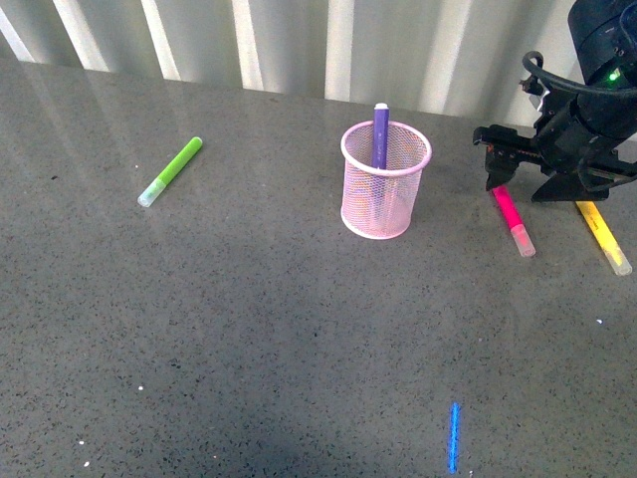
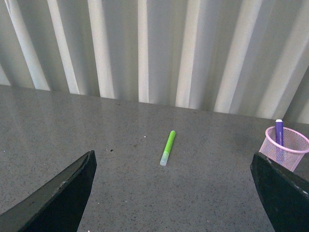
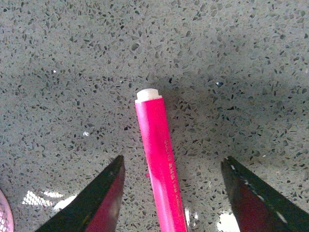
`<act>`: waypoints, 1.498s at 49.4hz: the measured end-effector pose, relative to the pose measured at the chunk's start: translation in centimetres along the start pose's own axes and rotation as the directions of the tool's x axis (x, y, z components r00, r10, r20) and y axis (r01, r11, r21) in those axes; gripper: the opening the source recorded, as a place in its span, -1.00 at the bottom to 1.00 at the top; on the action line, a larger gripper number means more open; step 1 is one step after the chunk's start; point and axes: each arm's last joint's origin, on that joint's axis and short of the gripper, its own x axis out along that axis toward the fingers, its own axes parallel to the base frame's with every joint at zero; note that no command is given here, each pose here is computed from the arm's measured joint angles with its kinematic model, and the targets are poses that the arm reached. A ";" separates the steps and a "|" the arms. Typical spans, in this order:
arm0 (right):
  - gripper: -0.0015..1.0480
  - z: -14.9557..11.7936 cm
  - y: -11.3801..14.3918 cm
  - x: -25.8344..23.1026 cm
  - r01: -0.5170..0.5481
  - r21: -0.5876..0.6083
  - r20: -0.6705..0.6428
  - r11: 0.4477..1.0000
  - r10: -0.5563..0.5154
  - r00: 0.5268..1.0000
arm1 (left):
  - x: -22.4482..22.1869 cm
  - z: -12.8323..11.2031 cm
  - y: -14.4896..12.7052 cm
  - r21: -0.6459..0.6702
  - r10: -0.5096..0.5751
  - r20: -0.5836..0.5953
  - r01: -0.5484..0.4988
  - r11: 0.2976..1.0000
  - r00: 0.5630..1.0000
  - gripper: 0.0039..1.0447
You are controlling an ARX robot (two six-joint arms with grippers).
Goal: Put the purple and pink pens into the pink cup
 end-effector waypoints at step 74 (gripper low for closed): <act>-0.80 1.7 8.5 -18.0 -0.252 -0.554 0.629 0.793 0.597 0.497 | 0.0 0.0 0.0 0.000 0.000 0.000 0.000 1.000 1.000 0.88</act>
